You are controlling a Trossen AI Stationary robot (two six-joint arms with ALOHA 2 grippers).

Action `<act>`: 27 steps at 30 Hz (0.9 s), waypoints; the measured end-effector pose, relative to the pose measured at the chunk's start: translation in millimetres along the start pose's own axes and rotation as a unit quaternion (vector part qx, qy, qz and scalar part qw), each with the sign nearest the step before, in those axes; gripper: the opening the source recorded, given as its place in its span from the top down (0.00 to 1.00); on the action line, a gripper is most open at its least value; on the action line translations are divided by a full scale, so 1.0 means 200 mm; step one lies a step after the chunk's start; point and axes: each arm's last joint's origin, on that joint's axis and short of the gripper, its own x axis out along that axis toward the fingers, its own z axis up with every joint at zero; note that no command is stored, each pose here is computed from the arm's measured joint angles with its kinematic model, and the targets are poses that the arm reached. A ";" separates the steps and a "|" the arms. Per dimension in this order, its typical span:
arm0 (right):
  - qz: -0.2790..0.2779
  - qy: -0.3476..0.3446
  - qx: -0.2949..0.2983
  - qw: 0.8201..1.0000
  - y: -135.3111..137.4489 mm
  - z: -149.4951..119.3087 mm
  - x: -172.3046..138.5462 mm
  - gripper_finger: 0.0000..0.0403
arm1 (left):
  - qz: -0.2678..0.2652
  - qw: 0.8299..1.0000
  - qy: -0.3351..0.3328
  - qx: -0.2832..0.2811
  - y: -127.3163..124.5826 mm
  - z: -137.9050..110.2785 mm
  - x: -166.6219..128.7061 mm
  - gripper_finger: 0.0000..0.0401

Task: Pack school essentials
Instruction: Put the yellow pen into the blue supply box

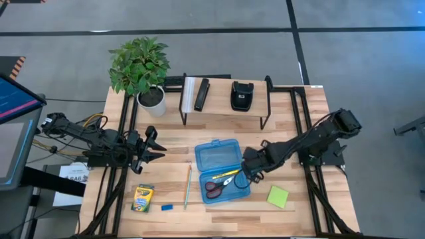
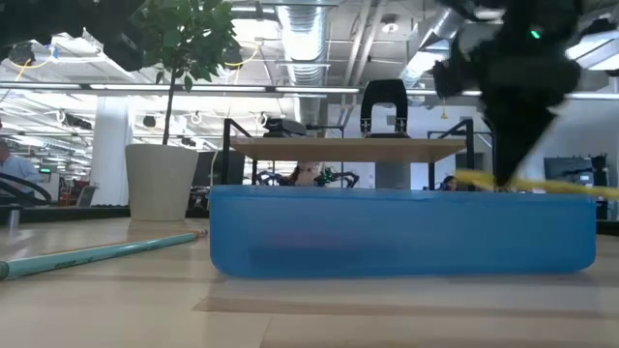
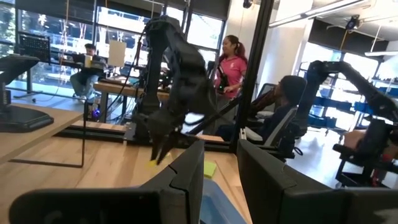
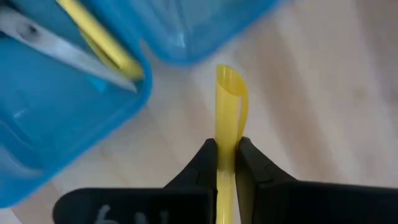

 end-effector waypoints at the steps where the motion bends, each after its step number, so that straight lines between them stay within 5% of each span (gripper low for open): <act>1: 0.010 -0.016 -0.012 1.000 0.02 0.03 -0.03 0.92 | 0.000 1.000 0.000 0.000 0.00 0.00 0.00 0.78; 10: 0.092 -0.191 -0.163 0.964 0.23 0.22 -0.21 0.92 | 0.006 1.000 0.000 0.003 0.00 0.00 0.00 0.78; 22: 0.017 -0.084 -0.309 0.947 0.46 0.36 0.01 0.91 | 0.006 1.000 0.008 0.004 0.00 -0.01 0.00 0.78; 27: 0.033 -0.056 -0.344 0.937 0.51 0.37 0.08 0.86 | 0.007 1.000 0.009 0.004 0.00 -0.01 0.00 0.78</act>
